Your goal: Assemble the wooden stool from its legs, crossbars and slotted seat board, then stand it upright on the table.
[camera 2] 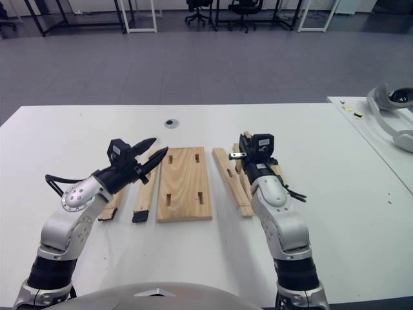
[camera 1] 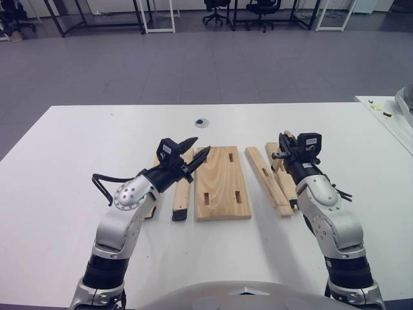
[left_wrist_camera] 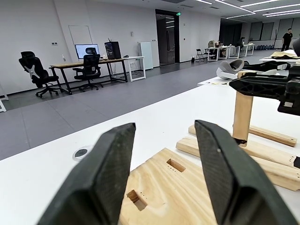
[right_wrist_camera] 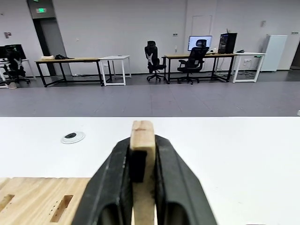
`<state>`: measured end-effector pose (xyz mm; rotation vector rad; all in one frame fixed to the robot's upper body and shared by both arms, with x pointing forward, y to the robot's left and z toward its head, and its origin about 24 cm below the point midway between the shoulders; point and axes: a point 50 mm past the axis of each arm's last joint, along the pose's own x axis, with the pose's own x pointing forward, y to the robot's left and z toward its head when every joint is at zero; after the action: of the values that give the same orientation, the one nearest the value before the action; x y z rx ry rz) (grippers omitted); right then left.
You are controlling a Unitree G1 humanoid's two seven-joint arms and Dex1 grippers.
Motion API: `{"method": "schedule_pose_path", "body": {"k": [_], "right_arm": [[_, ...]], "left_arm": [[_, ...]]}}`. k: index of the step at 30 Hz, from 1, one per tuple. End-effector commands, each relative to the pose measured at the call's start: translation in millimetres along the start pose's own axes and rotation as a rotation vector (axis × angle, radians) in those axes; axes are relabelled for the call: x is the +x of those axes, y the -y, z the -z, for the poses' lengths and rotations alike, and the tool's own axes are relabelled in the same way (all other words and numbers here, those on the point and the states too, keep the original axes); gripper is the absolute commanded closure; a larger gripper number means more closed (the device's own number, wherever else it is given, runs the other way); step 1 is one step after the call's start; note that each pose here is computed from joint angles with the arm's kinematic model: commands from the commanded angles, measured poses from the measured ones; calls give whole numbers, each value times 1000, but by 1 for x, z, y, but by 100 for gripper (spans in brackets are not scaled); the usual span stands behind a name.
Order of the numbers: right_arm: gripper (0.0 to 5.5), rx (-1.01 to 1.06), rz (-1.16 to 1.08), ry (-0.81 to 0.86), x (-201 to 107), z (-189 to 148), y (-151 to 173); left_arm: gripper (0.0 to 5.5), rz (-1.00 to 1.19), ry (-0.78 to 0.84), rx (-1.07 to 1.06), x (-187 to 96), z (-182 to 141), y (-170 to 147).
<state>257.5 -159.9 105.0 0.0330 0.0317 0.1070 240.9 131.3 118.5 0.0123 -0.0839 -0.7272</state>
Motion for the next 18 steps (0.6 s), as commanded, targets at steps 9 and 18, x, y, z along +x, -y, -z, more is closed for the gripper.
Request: {"method": "schedule_pose_path", "body": {"k": [9, 18], "right_arm": [[508, -2, -78, 42, 8, 9, 8], [508, 67, -99, 41, 0, 17, -4]], "left_arm": [[321, 9, 11, 40, 4, -6, -5], [321, 9, 10, 44, 5, -5, -6]]}}
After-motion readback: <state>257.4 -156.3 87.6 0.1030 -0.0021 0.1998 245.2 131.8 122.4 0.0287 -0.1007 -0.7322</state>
